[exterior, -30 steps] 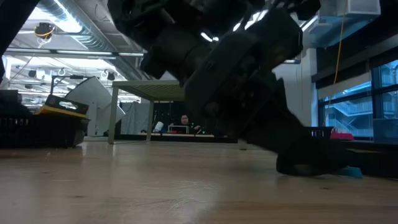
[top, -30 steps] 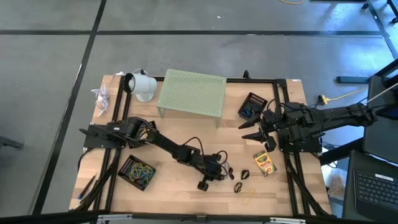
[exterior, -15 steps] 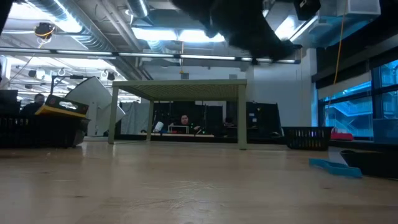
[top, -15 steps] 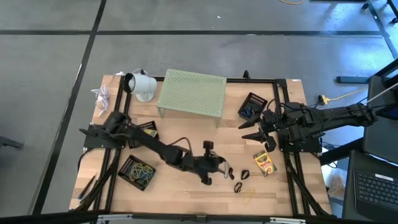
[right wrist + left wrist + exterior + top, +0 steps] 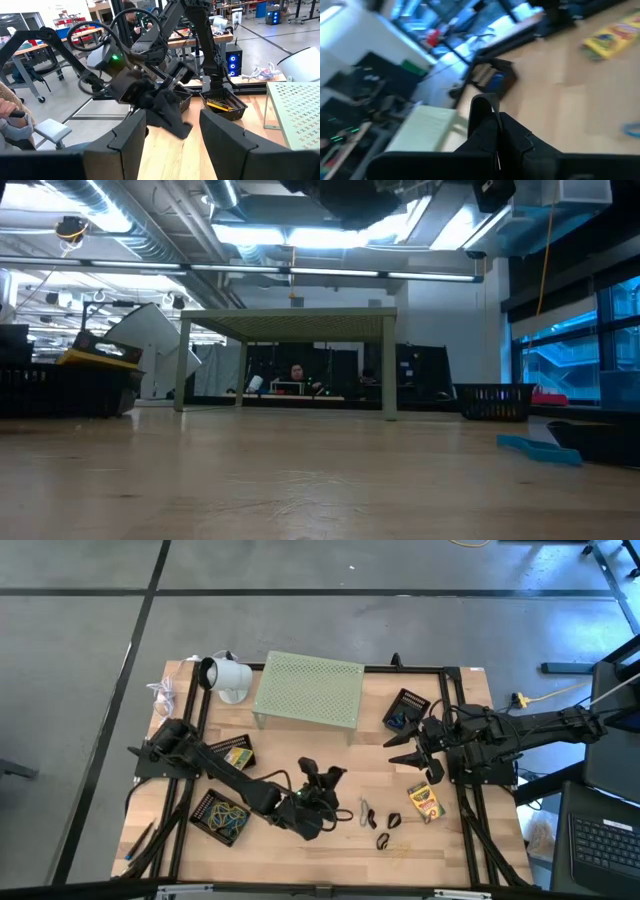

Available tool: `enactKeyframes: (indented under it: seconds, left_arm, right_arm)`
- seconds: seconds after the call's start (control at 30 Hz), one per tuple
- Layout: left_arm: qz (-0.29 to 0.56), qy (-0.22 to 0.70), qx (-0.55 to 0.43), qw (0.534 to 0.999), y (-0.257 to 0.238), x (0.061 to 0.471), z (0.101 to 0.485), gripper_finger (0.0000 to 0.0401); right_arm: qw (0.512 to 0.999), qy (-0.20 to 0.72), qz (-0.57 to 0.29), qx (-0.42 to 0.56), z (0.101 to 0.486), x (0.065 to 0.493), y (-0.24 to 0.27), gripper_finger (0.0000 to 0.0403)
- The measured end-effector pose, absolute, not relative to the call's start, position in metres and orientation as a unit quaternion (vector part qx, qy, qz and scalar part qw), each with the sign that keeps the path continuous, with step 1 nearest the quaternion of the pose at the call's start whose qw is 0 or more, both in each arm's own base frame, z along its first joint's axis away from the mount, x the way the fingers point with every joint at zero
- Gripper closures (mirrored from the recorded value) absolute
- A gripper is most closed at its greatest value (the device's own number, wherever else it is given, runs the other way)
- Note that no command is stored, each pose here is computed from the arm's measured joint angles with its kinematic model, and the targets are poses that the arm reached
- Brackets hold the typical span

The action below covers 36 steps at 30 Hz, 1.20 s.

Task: Pick & Place Office Desk Supplies
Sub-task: Put the black rubber band into the bottom black bin

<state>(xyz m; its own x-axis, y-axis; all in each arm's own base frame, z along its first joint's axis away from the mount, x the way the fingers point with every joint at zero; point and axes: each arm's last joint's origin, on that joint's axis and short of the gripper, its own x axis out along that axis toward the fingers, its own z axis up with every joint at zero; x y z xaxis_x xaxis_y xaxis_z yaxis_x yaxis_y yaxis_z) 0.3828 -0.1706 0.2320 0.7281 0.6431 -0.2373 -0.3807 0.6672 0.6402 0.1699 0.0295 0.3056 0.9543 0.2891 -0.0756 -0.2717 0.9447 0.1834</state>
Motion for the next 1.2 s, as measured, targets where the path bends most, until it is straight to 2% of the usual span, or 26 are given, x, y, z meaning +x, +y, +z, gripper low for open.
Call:
enactKeyframes:
  seconds: [0.3,0.43,0.57,0.7,0.8,1.0,1.1,1.2]
  left_arm:
    - [0.183,0.27,0.211,0.921,-0.166,0.385,0.221,0.0398]
    - [0.15,0.308,0.169,0.924,-0.163,0.383,0.214,0.0398]
    - [0.088,0.386,0.129,0.909,-0.161,0.375,0.203,0.0398]
    - [0.037,0.501,0.067,0.862,-0.159,0.355,0.196,0.0398]
    - [0.03,0.576,-0.005,0.817,-0.158,0.335,0.202,0.0399]
    - [0.082,0.692,-0.096,0.711,-0.165,0.285,0.223,0.0398]
    - [0.131,0.742,-0.092,0.652,-0.17,0.256,0.233,0.0398]
    - [0.175,0.769,-0.061,0.612,-0.176,0.23,0.24,0.0397]
  right_arm:
    - [0.985,0.051,0.143,0.086,0.306,0.17,0.03,0.0211]
    - [0.985,0.051,0.143,0.086,0.306,0.17,0.03,0.0211]
    - [0.985,0.051,0.143,0.086,0.306,0.17,0.03,0.0211]
    - [0.985,0.051,0.143,0.086,0.306,0.17,0.03,0.0211]
    - [0.985,0.051,0.143,0.086,0.306,0.17,0.03,0.0212]
    - [0.985,0.051,0.143,0.086,0.306,0.17,0.03,0.0212]
    - [0.985,0.051,0.143,0.086,0.306,0.17,0.03,0.0212]
    - [0.985,0.051,0.143,0.086,0.305,0.17,0.03,0.0212]
